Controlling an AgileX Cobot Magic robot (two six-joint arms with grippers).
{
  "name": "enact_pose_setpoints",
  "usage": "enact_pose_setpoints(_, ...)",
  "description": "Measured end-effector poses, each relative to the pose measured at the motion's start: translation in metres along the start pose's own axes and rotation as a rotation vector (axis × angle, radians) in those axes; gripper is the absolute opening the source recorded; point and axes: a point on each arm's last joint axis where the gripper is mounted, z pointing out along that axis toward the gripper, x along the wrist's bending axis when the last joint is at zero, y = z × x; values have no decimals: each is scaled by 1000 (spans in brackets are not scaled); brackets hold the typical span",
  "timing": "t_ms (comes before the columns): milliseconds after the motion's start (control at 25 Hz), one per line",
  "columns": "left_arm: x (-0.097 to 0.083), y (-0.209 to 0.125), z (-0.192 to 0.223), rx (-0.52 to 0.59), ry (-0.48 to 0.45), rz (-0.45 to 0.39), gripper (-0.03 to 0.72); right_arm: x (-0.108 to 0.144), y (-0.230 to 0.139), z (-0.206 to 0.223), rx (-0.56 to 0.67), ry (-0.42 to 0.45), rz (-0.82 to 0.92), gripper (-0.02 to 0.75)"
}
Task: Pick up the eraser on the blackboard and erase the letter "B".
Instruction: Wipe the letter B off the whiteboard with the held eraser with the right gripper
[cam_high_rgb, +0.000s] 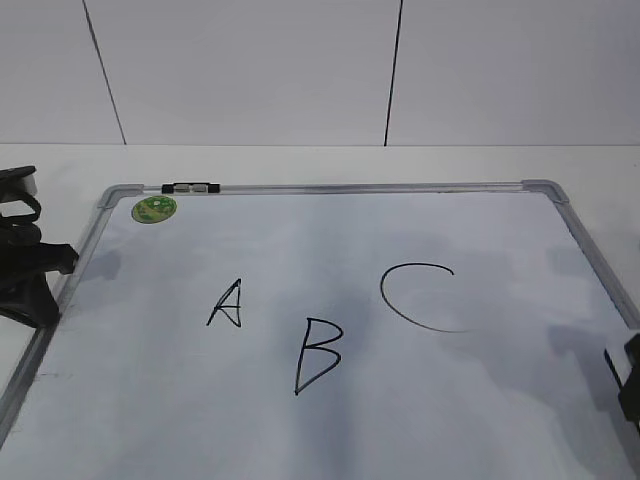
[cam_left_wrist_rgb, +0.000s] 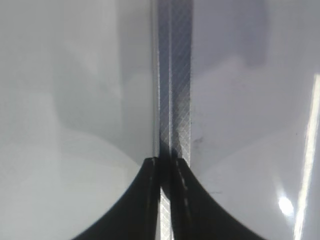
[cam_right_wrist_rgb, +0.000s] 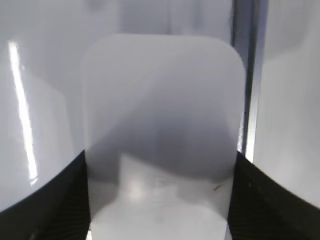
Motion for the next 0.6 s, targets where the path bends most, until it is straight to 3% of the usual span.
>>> enact_pose_setpoints(320, 0, 0, 0, 0, 0, 0, 29, 11, 17, -19, -78, 104, -27, 530)
enact_pose_setpoints(480, 0, 0, 0, 0, 0, 0, 29, 17, 20, -18, -73, 116, -58, 530)
enact_pose_setpoints(600, 0, 0, 0, 2, 0, 0, 29, 37, 18, -15, -67, 128, -146, 530)
